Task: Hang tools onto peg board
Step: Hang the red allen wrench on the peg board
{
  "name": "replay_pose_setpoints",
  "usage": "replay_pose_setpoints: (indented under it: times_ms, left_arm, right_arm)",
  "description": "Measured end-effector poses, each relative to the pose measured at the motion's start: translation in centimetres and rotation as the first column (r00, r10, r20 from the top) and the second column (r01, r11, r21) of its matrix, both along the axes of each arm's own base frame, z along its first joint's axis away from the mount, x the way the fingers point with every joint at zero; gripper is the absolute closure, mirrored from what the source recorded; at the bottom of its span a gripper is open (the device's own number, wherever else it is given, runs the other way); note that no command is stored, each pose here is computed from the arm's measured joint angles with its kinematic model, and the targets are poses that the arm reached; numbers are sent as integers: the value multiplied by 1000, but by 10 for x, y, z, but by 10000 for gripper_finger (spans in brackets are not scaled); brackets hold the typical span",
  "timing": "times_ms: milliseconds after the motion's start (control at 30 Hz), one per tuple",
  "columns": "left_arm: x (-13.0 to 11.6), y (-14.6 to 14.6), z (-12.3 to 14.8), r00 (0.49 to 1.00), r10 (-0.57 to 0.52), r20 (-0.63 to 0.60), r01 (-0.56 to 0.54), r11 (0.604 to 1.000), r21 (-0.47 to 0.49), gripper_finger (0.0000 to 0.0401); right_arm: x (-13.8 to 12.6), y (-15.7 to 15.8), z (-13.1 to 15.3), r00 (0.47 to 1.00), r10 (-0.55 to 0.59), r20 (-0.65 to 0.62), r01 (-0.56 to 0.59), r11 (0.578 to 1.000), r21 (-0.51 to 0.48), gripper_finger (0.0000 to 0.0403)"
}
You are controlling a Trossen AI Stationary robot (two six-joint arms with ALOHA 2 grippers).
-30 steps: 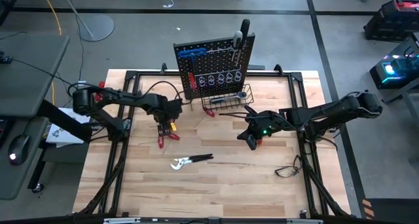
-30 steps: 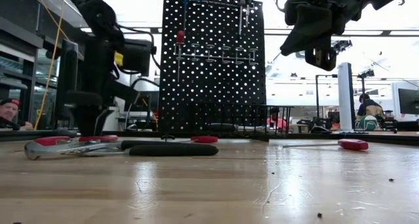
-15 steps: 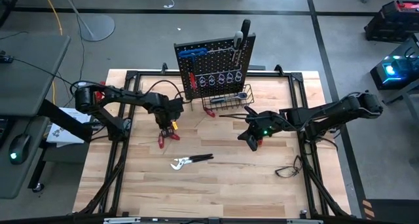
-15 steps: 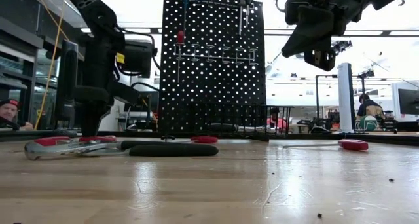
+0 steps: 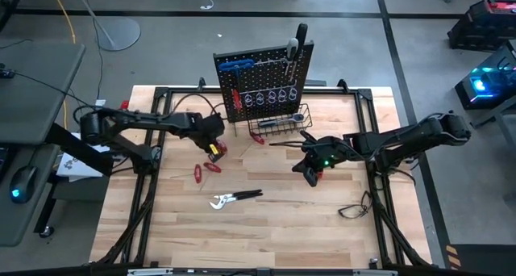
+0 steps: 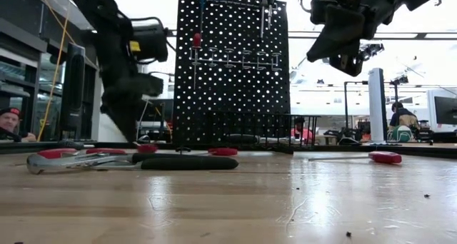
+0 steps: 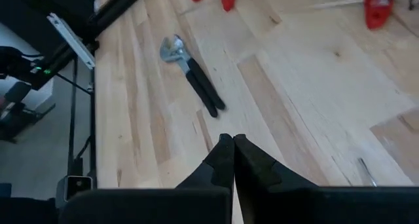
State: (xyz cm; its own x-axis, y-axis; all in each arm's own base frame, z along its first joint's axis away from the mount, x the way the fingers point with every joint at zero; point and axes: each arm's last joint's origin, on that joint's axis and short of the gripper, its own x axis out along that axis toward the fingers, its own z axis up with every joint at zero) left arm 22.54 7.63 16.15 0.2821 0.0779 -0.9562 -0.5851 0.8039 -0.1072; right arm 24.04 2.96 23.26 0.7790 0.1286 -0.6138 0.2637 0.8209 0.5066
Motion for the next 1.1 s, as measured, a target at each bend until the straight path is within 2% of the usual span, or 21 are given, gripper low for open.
replay_pose_setpoints:
  times_ms: [133,367,533,667,800,933,1100]
  left_arm:
    - [3,-3,13,994,28,104,-29,1000,6,400]
    - [3,-8,23,985,25,171,-24,1000,-6,401]
    - [5,-15,29,985,-31,167,36,999,-27,401]
    - [4,-22,38,990,-134,54,130,989,70,401]
    - [0,-20,33,993,-99,-57,107,980,166,401]
    - [2,-13,9,985,-57,-164,82,985,150,401]
    - [17,-7,-20,971,-37,-236,71,988,139,401]
  right_arm:
    - [0,2,1,1000,26,11,-27,1000,7,403]
    - [2,3,3,998,53,34,-54,998,15,403]
    - [8,4,12,985,77,154,-79,997,4,403]
    - [14,-2,15,971,82,223,-77,997,-32,403]
    - [19,-14,11,977,34,211,-28,999,-32,403]
    - [20,-21,12,975,7,224,-3,1000,-19,403]
    - [21,-22,14,971,3,237,-2,1000,-2,403]
